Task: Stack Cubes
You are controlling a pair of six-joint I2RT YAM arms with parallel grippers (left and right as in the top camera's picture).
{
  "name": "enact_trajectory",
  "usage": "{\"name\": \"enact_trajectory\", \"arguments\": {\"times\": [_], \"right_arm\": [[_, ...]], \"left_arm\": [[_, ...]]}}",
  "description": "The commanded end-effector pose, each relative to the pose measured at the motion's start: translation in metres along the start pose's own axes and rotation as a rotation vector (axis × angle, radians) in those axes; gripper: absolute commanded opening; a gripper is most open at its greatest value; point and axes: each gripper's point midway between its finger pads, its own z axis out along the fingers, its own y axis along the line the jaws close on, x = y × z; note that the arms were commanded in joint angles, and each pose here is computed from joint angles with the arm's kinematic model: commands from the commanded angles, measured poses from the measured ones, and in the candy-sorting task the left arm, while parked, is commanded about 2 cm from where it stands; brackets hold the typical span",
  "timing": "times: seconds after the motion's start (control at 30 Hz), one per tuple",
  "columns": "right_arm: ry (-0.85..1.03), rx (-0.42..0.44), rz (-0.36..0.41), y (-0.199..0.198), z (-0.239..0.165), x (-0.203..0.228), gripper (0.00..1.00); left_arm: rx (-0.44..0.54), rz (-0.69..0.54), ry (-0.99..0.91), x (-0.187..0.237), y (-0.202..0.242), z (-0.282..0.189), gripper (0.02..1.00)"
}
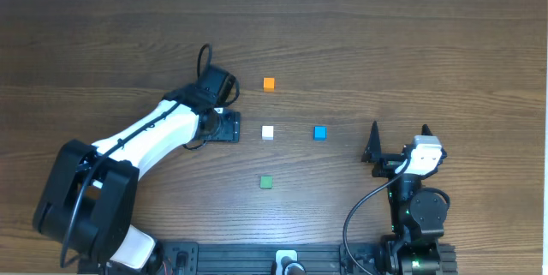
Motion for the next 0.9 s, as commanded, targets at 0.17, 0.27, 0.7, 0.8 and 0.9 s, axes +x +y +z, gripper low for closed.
{"name": "enact_trajectory", "arguments": {"times": [0.17, 0.27, 0.7, 0.8, 0.9], "right_arm": [[0.001, -0.003, -0.001, 0.0001, 0.0002, 0.0025, 0.993], [0.001, -0.003, -0.001, 0.0001, 0.0002, 0.0025, 0.991], [0.001, -0.004, -0.001, 0.0001, 0.0002, 0.0025, 0.993], [0.001, -0.003, -0.001, 0.0001, 0.0002, 0.0025, 0.993], [0.001, -0.004, -0.001, 0.0001, 0.0002, 0.0025, 0.991]], "left_arm": [[-0.016, 0.002, -0.012, -0.0048, -0.0048, 0.0035, 0.608], [-0.023, -0.011, -0.014, -0.0049, -0.004, 0.0036, 0.516], [-0.021, -0.016, -0.018, -0.0058, -0.0044, 0.0036, 0.283], [-0.016, -0.019, -0.026, -0.008, -0.0054, 0.0036, 0.244], [-0.007, -0.019, -0.043, -0.012, -0.0107, 0.0007, 0.15]]}}
